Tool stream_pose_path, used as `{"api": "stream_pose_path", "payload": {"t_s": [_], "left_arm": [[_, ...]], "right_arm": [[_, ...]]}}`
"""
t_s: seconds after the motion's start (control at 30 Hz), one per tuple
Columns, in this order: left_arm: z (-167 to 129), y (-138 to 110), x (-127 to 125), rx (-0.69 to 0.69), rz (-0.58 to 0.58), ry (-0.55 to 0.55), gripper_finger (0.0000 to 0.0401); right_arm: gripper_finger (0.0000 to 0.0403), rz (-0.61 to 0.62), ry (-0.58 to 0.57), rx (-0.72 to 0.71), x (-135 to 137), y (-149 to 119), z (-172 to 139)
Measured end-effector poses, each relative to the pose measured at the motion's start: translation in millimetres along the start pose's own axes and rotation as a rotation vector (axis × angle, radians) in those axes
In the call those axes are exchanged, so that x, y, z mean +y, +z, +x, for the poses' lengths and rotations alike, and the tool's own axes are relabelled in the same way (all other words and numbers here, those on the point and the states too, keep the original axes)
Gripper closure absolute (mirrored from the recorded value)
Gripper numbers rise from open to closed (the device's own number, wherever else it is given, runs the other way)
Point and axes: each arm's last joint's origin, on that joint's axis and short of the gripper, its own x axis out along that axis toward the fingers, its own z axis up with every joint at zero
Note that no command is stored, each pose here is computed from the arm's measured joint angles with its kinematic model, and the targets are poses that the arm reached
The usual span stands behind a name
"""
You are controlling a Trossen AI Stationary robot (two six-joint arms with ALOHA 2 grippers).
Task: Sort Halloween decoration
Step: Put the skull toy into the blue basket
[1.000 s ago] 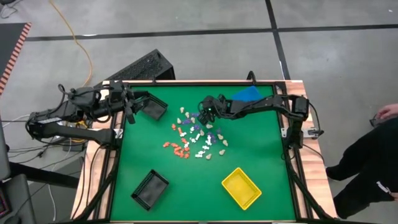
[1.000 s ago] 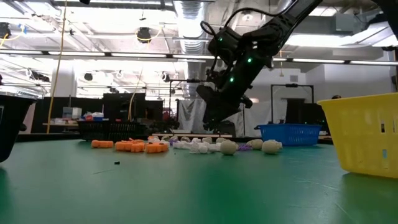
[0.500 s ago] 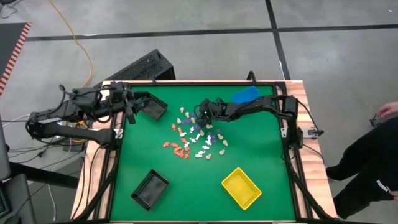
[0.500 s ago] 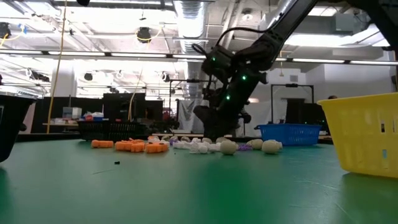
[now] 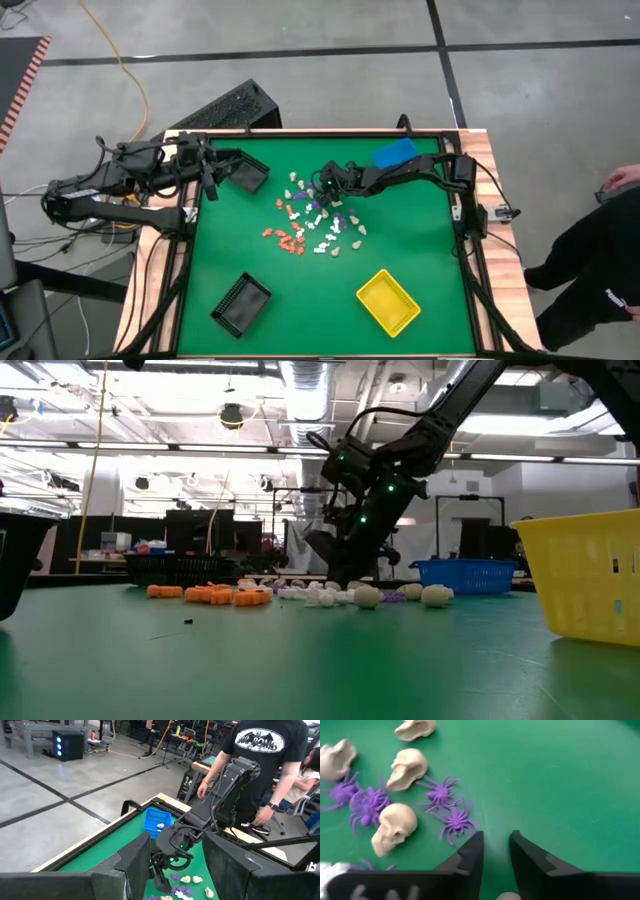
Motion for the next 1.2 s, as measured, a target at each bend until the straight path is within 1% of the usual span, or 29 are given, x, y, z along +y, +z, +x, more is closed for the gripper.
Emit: {"api": "stream_pose_path", "payload": {"t_s": [0.07,0.1,0.17,0.23,0.37,0.47,0.5,0.6,0.7,0.77,0.83,0.97,1.03,1.2], "left_arm": [[0,0,0,0.000,0.000,0.000,0.0229],[0,0,0,0.000,0.001,0.000,0.0229],[0,0,0,0.001,0.001,0.004,0.0229],[0,0,0,0.001,0.002,0.009,0.0229],[0,-1,0,0.007,0.007,0.010,0.0229],[0,-2,0,0.016,0.032,0.000,0.0229],[0,-2,0,0.021,0.044,-0.007,0.0229],[0,-2,0,0.027,0.064,-0.015,0.0229],[1,-3,0,0.035,0.076,-0.011,0.0229],[2,-4,0,0.039,0.077,-0.010,0.0229],[2,-4,0,0.044,0.078,-0.007,0.0229],[4,-5,0,0.046,0.072,0.002,0.0229],[4,-5,0,0.048,0.061,0.003,0.0229],[4,-5,0,0.048,0.046,0.003,0.0229]], "right_arm": [[0.0311,-0.034,0.051,0.009,0,4,-2],[0.0315,-0.039,0.074,-0.002,0,10,-5],[0.0315,-0.047,0.102,-0.002,-2,20,-12],[0.0307,-0.077,0.170,-0.023,-3,35,-23],[0.0268,-0.228,0.248,0.024,-10,49,-50],[0.0221,-0.363,0.253,0.108,-19,46,-65],[0.0204,-0.401,0.249,0.141,-22,44,-66],[0.0155,-0.472,0.279,0.217,-26,35,-63],[0.0131,-0.508,0.271,0.219,-25,32,-53],[0.0128,-0.522,0.259,0.230,-26,29,-44],[0.0129,-0.523,0.238,0.211,-26,30,-38],[0.0129,-0.516,0.212,0.231,-33,27,-26],[0.0129,-0.511,0.207,0.273,-36,22,-19],[0.0129,-0.504,0.214,0.304,-38,17,-13]]}}
